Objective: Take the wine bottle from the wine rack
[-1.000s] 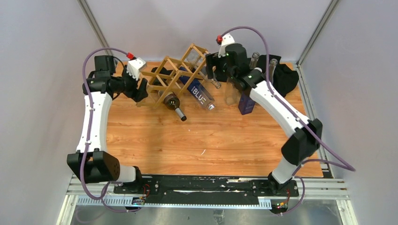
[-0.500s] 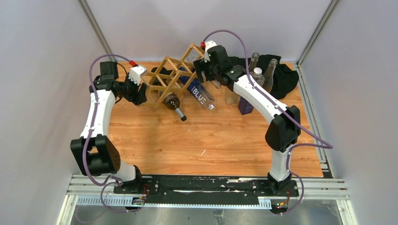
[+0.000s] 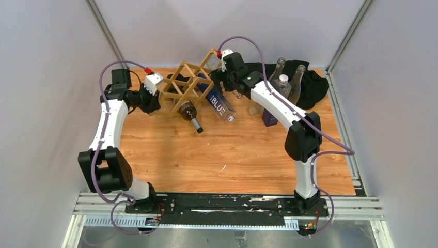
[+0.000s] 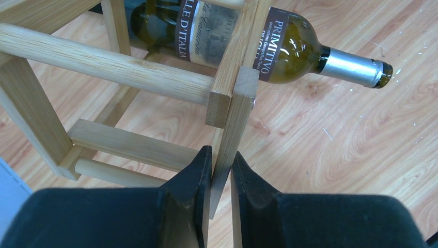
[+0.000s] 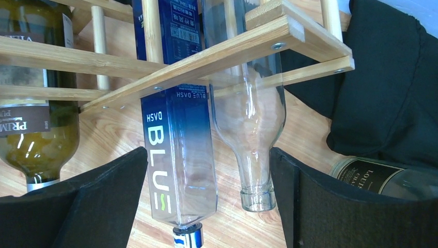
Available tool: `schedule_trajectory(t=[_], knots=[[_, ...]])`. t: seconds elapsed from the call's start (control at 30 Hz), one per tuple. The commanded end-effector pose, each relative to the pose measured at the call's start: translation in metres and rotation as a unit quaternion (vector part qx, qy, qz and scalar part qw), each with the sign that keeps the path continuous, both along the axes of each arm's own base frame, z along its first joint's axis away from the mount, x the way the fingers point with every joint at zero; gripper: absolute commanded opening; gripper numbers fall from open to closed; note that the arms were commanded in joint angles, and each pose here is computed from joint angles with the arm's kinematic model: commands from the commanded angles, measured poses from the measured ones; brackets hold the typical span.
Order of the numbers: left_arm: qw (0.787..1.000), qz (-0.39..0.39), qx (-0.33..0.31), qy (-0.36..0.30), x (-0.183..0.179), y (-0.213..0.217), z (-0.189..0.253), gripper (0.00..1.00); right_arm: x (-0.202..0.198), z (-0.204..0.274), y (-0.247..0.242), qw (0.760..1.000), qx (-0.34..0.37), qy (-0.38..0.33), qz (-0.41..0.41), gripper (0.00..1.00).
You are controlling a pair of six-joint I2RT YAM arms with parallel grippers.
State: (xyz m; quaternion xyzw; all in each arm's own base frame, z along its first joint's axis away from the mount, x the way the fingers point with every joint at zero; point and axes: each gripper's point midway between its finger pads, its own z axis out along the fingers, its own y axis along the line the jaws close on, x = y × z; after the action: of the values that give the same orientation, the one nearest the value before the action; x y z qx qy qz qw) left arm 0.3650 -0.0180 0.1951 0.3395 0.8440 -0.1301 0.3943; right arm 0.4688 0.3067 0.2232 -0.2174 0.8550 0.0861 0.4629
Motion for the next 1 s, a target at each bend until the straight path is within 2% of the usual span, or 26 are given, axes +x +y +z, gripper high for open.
schedule_trajectory(t=[0.0, 0.3, 0.53, 0.57, 0.6, 0.67, 0.73, 0.77, 0.87, 0.97], knots=[[0.998, 0.035, 0.041, -0.025, 0.003, 0.024, 0.006, 0.13, 0.001, -0.007, -0.001, 1.0, -0.007, 0.016, 0.002, 0.91], [0.996, 0.049, 0.071, -0.031, -0.012, 0.055, 0.009, 0.01, 0.005, -0.032, 0.001, 0.999, -0.004, 0.042, -0.001, 0.92], [0.997, 0.016, 0.075, -0.018, -0.026, 0.056, 0.006, 0.05, 0.004, -0.035, 0.016, 0.998, 0.028, 0.057, 0.018, 0.93], [0.997, 0.014, 0.076, -0.022, -0.026, 0.056, 0.009, 0.09, 0.006, -0.037, 0.015, 0.998, 0.031, 0.06, 0.014, 0.93], [0.997, 0.015, 0.077, -0.024, -0.025, 0.057, 0.011, 0.17, 0.005, -0.04, 0.02, 0.996, 0.044, 0.071, 0.024, 0.93], [0.996, 0.021, 0.079, -0.03, -0.022, 0.058, 0.017, 0.48, 0.008, -0.045, 0.021, 0.994, 0.062, 0.087, 0.024, 0.93], [0.996, 0.021, 0.076, -0.042, -0.021, 0.056, 0.027, 0.69, 0.012, -0.05, 0.022, 0.992, 0.077, 0.1, 0.022, 0.93], [0.996, 0.018, 0.072, -0.047, -0.021, 0.054, 0.031, 0.76, 0.014, -0.053, 0.022, 0.991, 0.082, 0.105, 0.023, 0.93], [0.997, 0.008, 0.052, -0.061, -0.024, 0.045, 0.048, 0.9, 0.02, -0.059, 0.025, 0.989, 0.094, 0.115, 0.023, 0.92], [0.997, 0.002, 0.028, -0.065, -0.026, 0.036, 0.063, 0.95, 0.023, -0.06, 0.029, 0.987, 0.105, 0.118, 0.026, 0.9]])
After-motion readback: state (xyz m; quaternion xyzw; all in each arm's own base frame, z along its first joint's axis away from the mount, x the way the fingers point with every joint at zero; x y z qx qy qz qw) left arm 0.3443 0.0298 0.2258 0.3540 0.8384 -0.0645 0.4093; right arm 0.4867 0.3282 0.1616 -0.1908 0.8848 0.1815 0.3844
